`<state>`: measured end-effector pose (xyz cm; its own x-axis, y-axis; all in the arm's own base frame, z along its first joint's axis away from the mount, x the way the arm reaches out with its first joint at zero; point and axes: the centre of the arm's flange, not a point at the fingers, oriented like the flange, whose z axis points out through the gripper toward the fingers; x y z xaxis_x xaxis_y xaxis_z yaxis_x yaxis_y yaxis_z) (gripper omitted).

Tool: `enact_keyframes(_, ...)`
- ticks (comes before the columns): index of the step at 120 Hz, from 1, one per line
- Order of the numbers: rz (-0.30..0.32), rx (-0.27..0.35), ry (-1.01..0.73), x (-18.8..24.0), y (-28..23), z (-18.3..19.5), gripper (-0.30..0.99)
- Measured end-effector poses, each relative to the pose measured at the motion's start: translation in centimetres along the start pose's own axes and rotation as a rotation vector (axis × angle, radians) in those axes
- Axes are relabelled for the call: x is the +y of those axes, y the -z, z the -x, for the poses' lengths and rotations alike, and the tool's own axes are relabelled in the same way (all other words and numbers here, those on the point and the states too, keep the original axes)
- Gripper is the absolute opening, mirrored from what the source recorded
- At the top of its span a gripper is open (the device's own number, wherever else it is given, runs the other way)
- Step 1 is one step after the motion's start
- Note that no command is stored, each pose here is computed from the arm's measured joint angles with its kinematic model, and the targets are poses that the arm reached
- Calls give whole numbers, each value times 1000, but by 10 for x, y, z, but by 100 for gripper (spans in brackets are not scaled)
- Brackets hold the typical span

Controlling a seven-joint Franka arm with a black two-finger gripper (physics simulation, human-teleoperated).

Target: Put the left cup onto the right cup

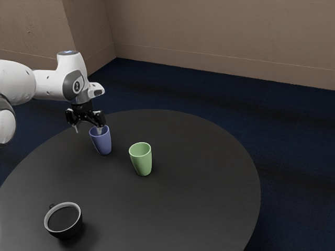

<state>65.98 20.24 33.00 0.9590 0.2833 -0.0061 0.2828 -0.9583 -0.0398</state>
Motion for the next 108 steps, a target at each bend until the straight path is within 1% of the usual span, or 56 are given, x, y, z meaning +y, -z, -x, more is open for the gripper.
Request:
enact_keyframes(41,-3,7,-21,-1,-18,-7,68)
enact_keyframes(47,-4,12,-24,-1,-18,-7,61)
enact_keyframes(65,1,19,-25,-2,-18,-8,25)
enact_keyframes(74,12,20,-28,2,-18,-8,13)
enact_keyframes(89,20,20,-34,8,-19,-7,2)
enact_keyframes(108,23,22,-43,13,-19,-7,-5)
